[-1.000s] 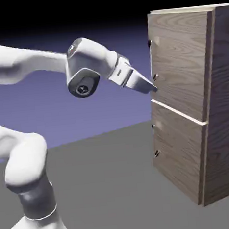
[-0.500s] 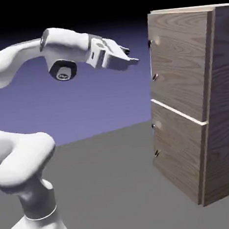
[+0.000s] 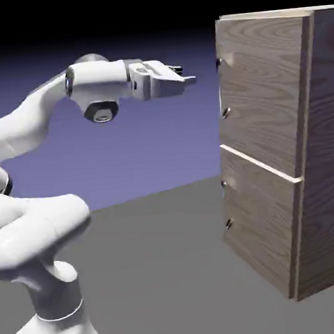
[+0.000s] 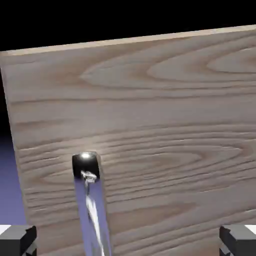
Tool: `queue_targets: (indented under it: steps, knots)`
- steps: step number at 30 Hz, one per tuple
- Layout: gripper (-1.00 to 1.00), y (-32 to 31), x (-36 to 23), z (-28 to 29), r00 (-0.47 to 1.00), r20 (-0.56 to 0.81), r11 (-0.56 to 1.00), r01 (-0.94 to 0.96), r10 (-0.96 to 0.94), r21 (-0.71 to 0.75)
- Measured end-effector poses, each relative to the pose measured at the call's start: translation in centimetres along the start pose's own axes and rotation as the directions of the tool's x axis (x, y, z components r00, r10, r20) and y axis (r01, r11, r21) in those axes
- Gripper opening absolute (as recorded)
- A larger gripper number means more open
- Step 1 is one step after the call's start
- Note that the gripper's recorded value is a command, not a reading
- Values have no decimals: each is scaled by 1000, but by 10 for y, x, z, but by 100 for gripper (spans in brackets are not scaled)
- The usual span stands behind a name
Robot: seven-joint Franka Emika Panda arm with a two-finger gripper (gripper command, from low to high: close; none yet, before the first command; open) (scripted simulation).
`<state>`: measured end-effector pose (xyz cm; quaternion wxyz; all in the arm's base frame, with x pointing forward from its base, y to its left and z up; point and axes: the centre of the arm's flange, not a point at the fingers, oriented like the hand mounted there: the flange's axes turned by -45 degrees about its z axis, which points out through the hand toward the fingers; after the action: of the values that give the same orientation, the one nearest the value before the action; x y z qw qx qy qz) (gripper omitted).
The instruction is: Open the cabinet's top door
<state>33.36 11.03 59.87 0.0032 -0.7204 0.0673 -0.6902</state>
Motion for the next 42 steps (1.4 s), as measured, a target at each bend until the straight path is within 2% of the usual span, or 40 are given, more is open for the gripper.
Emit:
queue_targets:
  steps: [7, 9, 13, 14, 16, 28, 42]
  knots:
    - [0, -9, -46, 50, 995, -45, 995, 93, -92, 27]
    - [0, -9, -50, 53, 994, -47, 995, 99, -98, 28]
    - [0, -11, -47, 98, 994, -48, 995, 99, -98, 28]
    - [-100, -10, -47, 103, 994, -47, 995, 99, -98, 28]
    - [-100, -10, -47, 103, 994, -47, 995, 99, -98, 28]
    - [-100, 57, -45, 25, 994, -47, 924, 108, -97, 367]
    - [-100, 132, -39, -21, 994, -47, 776, 106, -98, 621]
